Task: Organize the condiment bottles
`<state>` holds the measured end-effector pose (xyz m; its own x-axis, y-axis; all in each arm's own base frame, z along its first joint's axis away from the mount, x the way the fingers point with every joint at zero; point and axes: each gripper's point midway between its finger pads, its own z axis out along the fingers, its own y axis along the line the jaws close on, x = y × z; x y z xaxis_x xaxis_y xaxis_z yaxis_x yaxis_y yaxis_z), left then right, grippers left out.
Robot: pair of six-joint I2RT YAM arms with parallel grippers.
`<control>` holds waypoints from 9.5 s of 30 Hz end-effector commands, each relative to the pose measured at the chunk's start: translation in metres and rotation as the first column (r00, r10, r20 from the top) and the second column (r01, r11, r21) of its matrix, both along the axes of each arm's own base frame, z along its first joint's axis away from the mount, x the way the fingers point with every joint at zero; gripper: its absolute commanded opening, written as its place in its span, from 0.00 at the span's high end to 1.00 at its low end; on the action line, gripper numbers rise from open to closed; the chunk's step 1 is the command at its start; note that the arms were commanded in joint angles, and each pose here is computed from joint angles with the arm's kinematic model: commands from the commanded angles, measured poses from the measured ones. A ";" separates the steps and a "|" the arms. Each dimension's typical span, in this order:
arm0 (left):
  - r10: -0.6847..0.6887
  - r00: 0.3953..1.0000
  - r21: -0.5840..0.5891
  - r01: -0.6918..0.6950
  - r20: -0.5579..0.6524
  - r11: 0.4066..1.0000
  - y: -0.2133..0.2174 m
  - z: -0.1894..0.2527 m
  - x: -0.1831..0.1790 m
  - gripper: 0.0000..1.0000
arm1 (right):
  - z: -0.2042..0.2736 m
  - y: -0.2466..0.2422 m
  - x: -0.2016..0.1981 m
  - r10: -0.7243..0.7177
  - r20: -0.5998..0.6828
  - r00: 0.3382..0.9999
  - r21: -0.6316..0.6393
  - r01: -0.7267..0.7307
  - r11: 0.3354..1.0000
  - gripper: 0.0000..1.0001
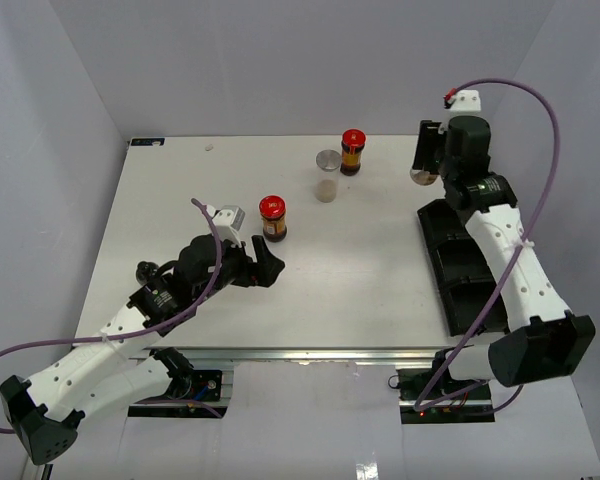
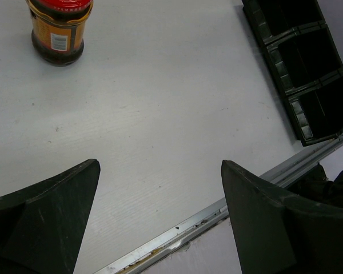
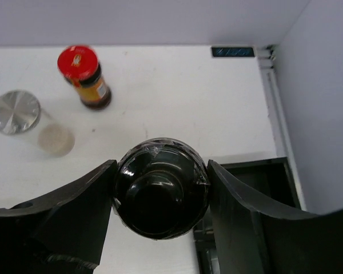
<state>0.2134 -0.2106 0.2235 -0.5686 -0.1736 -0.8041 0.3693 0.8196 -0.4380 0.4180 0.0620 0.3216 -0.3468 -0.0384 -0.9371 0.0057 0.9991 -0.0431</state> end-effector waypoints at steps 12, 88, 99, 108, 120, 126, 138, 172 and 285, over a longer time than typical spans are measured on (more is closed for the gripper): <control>-0.059 0.998 -0.085 0.060 0.008 0.995 -0.020 0.014 -0.001 0.02 | -0.080 -0.128 -0.011 -0.305 -0.066 0.950 0.082 0.310 0.947 0.92; 0.144 0.986 0.080 -0.150 0.080 0.985 0.020 0.041 0.034 0.02 | -0.057 -0.014 0.038 0.174 -0.043 0.984 0.206 -0.161 0.965 0.02; 0.011 0.994 -0.004 -0.011 0.107 1.000 0.014 0.049 0.005 0.02 | -0.019 0.072 0.110 0.320 0.214 0.923 0.258 -0.369 0.893 0.03; 0.019 0.991 0.041 -0.024 0.129 0.999 0.018 0.047 0.011 0.02 | -0.059 0.107 0.189 0.354 0.146 0.924 0.221 -0.380 0.898 0.05; -0.001 0.993 0.058 -0.006 0.120 0.998 0.007 0.037 0.020 0.02 | -0.097 0.131 0.211 0.367 0.135 0.920 0.140 -0.385 0.912 0.08; -0.013 0.994 0.047 0.007 0.112 0.999 0.003 0.035 0.019 0.02 | -0.111 0.136 0.218 0.362 0.122 0.924 0.112 -0.375 0.920 0.09; -0.002 0.993 0.063 -0.005 0.115 0.998 0.007 0.032 0.019 0.02 | -0.148 0.154 0.226 0.365 0.076 0.928 0.098 -0.371 0.923 0.08; -0.016 0.989 0.012 0.014 0.149 1.000 0.001 0.054 0.019 0.02 | -0.094 0.111 0.184 0.241 0.155 0.958 -0.070 -0.233 0.970 0.92; -0.100 0.979 -0.107 0.120 0.179 0.987 -0.012 0.110 -0.001 0.02 | -0.156 -0.211 -0.076 -0.599 0.131 0.790 0.124 0.587 0.800 0.05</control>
<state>0.2175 -0.2240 0.3109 -0.4682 -0.1851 -0.8640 0.5120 0.7402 -0.4359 0.3245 -0.1390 0.1227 -0.2704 0.2252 -0.9360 0.5817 0.8129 0.0276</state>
